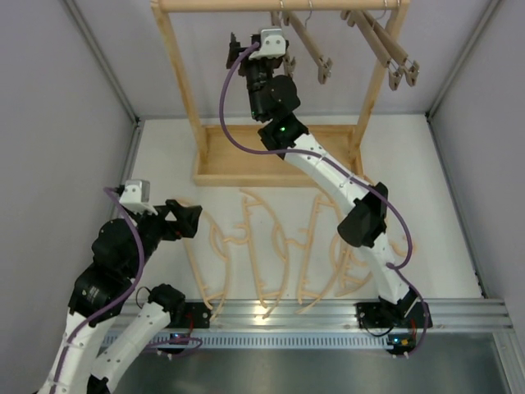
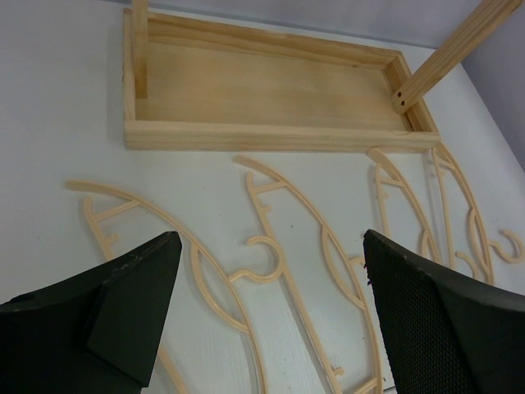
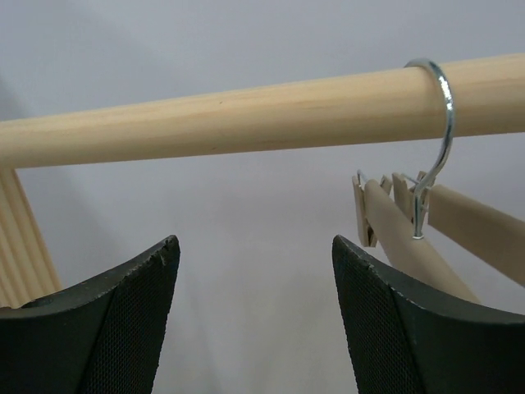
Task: Organize the hangers
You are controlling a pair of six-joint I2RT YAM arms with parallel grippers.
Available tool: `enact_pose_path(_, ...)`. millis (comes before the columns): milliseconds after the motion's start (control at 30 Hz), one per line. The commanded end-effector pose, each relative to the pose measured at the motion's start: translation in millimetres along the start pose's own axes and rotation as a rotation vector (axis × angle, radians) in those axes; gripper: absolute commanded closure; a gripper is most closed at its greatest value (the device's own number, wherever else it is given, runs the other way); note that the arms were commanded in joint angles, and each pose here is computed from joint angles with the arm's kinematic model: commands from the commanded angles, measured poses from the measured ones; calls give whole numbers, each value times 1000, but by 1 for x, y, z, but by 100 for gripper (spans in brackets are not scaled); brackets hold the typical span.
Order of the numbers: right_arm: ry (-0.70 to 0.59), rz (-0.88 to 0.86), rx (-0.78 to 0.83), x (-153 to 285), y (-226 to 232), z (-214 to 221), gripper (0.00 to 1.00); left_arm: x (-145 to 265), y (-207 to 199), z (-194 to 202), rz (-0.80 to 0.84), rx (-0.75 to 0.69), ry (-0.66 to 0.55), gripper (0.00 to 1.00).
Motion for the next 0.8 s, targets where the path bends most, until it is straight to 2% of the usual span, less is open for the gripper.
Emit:
enact_pose_path(0, -127, 113, -22, -8, -31, -46, 28, 0, 9, 8, -32, -19, 3, 3)
enact_pose_path(767, -139, 335, 113, -12, -112, -64, 28, -3, 12, 15, -33, -2, 3, 2)
Point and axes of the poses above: each gripper's point midway between its finger pads, its own x axis back along the fingers, its own y axis along the line the jaws close on, z = x × y, the point moved 6 cm from there along x, back along the fingers, and after that the axes turned 9 degrees about x, right-handed, at the moved point
